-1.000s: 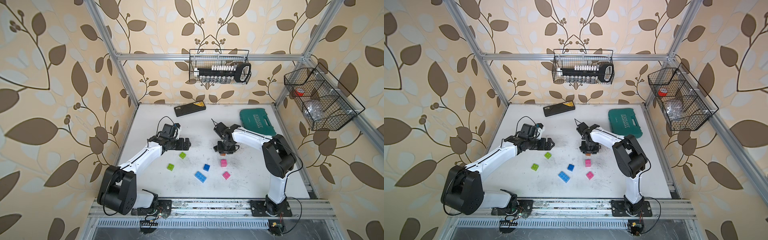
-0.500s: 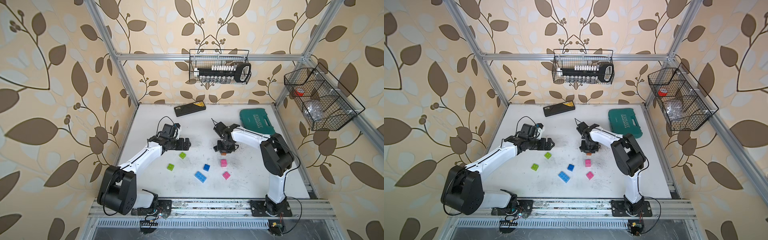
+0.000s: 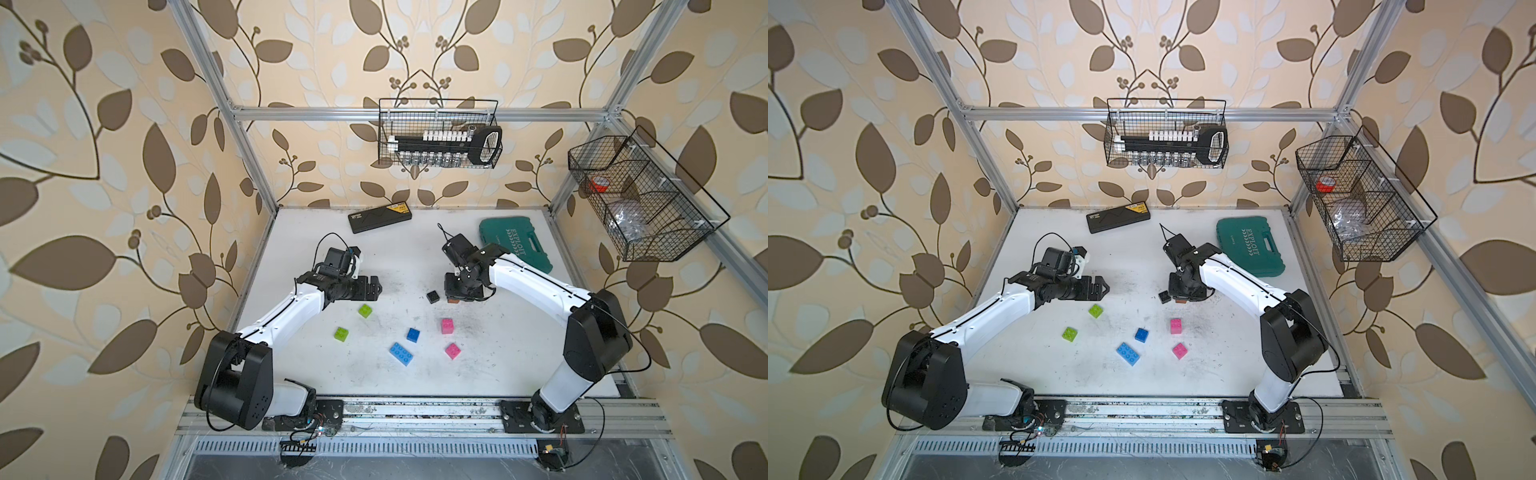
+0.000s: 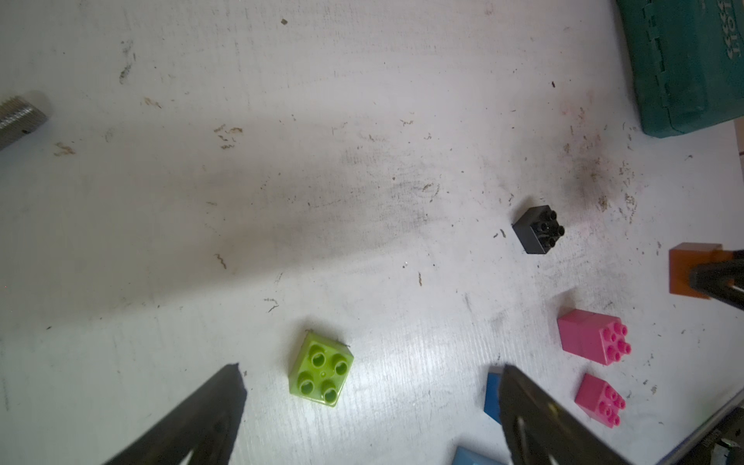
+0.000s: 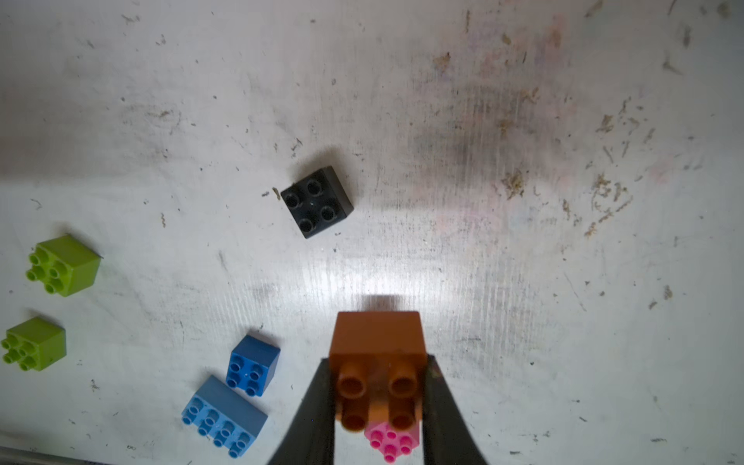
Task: Assemble the number 4 with lego
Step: Assemble the lego brick with the lego brick.
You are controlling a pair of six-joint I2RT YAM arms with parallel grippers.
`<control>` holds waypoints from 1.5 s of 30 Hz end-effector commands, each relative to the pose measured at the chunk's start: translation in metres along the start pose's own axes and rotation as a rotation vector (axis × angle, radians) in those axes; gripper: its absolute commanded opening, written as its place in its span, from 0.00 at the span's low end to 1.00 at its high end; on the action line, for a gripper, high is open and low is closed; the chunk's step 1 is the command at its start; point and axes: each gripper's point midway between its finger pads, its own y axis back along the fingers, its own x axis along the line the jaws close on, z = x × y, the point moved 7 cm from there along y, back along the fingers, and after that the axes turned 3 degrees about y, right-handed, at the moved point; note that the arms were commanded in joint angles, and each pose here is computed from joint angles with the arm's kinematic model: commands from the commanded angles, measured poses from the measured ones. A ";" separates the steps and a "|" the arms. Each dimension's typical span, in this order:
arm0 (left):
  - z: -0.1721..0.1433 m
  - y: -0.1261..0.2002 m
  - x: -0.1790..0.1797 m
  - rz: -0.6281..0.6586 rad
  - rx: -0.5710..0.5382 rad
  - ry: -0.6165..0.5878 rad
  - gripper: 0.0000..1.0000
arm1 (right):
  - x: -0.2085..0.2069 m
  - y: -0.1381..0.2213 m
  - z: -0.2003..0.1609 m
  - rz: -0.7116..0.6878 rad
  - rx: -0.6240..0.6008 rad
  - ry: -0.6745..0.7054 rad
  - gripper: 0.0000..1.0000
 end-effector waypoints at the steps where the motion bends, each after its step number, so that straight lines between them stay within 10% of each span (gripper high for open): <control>1: 0.009 0.008 -0.011 -0.031 -0.038 -0.029 0.99 | -0.009 -0.003 -0.022 -0.024 0.082 0.020 0.20; 45: 0.009 0.007 -0.021 -0.121 -0.030 -0.045 0.99 | 0.001 -0.036 -0.054 -0.106 0.139 0.101 0.21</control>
